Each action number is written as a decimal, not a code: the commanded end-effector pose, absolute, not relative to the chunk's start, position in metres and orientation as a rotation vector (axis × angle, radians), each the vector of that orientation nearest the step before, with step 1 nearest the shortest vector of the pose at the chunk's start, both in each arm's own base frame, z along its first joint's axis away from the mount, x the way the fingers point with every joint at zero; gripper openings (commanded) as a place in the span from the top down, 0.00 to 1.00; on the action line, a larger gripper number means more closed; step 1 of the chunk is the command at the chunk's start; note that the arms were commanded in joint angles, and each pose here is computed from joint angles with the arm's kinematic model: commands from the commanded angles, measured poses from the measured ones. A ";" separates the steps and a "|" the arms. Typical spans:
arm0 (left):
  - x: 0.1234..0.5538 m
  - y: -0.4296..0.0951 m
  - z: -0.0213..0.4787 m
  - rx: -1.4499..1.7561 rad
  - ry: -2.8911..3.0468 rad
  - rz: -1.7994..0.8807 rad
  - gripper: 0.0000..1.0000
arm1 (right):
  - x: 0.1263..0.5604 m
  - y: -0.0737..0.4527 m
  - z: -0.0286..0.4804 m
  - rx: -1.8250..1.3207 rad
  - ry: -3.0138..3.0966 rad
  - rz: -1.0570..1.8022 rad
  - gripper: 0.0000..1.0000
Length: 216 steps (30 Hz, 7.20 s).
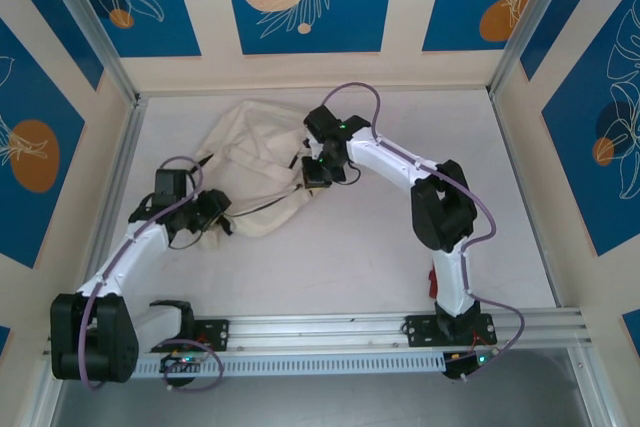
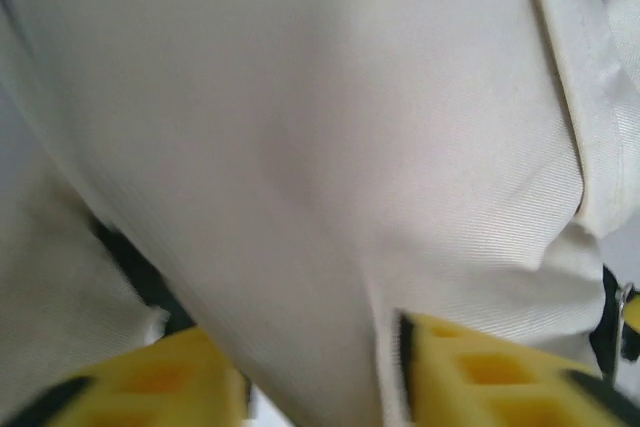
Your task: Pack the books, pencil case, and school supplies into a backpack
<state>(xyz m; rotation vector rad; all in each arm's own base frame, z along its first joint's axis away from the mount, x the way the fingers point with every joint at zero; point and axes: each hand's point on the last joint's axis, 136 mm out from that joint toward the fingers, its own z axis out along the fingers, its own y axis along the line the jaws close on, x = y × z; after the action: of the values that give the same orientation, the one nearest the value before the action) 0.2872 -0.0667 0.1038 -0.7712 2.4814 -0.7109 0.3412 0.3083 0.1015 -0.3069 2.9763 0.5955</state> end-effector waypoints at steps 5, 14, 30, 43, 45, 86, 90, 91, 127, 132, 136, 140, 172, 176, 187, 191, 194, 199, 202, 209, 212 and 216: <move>0.285 -0.056 0.145 -0.641 2.494 -0.606 0.26 | 0.327 0.243 0.108 -0.170 2.994 0.554 1.00; 0.296 -0.066 0.169 -0.511 2.458 -0.645 0.23 | 0.307 0.147 0.097 0.145 2.997 0.448 1.00; 0.322 -0.183 0.148 -0.197 2.575 -0.688 0.43 | 0.336 0.212 0.148 0.054 2.776 0.751 0.43; 0.328 -0.238 0.063 -0.221 2.764 -0.691 0.71 | 0.332 0.251 0.073 0.052 2.945 0.638 0.49; 0.321 -0.233 0.047 -0.230 2.807 -0.644 0.73 | 0.326 0.251 0.062 0.050 2.965 0.579 0.49; 0.336 -0.324 0.154 0.300 2.617 -0.337 0.35 | 0.344 0.141 0.155 0.439 2.531 0.879 0.22; 0.352 -0.352 0.142 0.333 2.615 -0.275 0.36 | 0.344 0.126 0.144 0.520 2.508 0.934 0.20; 0.356 -0.356 0.138 0.329 2.615 -0.277 0.36 | 0.343 0.123 0.142 0.533 2.509 0.942 0.20; 0.408 -0.366 0.089 0.246 2.636 -0.047 0.79 | 0.339 0.115 0.123 0.597 2.537 1.055 0.21; 0.410 -0.369 0.103 0.250 2.613 -0.078 0.94 | 0.338 0.115 0.122 0.600 2.545 1.047 0.22; 0.407 -0.373 0.120 0.260 2.598 -0.135 1.00 | 0.338 0.118 0.124 0.594 2.545 1.068 0.22; 0.401 -0.378 0.139 0.272 2.581 -0.229 1.00 | 0.340 0.127 0.128 0.564 2.538 1.142 0.24; 0.381 -0.358 0.160 0.251 2.539 -0.304 1.00 | 0.376 0.218 0.108 0.345 2.625 1.517 0.73; 0.381 -0.344 0.161 0.217 2.540 -0.241 1.00 | 0.377 0.214 0.106 0.367 2.636 1.458 0.96; 0.379 -0.261 0.168 0.078 2.525 0.037 1.00 | 0.373 0.167 0.091 0.489 2.708 0.945 1.00; 0.375 -0.223 0.161 0.017 2.535 0.130 1.00 | 0.374 0.161 0.090 0.507 2.711 0.881 1.00; 0.371 -0.196 0.154 -0.029 2.546 0.185 1.00 | 0.375 0.162 0.089 0.503 2.717 0.879 1.00; 0.367 -0.160 0.136 -0.122 2.581 0.222 1.00 | 0.377 0.180 0.090 0.430 2.724 0.976 1.00; 0.365 -0.142 0.124 -0.161 2.603 0.249 1.00 | 0.379 0.201 0.092 0.343 2.740 1.046 1.00; 0.358 -0.094 0.103 -0.242 2.642 0.365 1.00 | 0.400 0.232 0.086 0.250 2.759 1.039 1.00; 0.355 -0.083 0.098 -0.279 2.654 0.349 1.00 | 0.412 0.236 0.083 0.245 2.757 1.036 1.00; 0.356 -0.090 0.100 -0.267 2.669 0.266 0.99 | 0.416 0.243 0.096 0.181 2.744 1.048 0.99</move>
<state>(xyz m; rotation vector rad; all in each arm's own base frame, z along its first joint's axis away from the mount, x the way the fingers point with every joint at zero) 0.3641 -0.1024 0.0935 -0.2795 2.6526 0.2391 0.4078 0.2458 0.0872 0.2270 2.7610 1.0823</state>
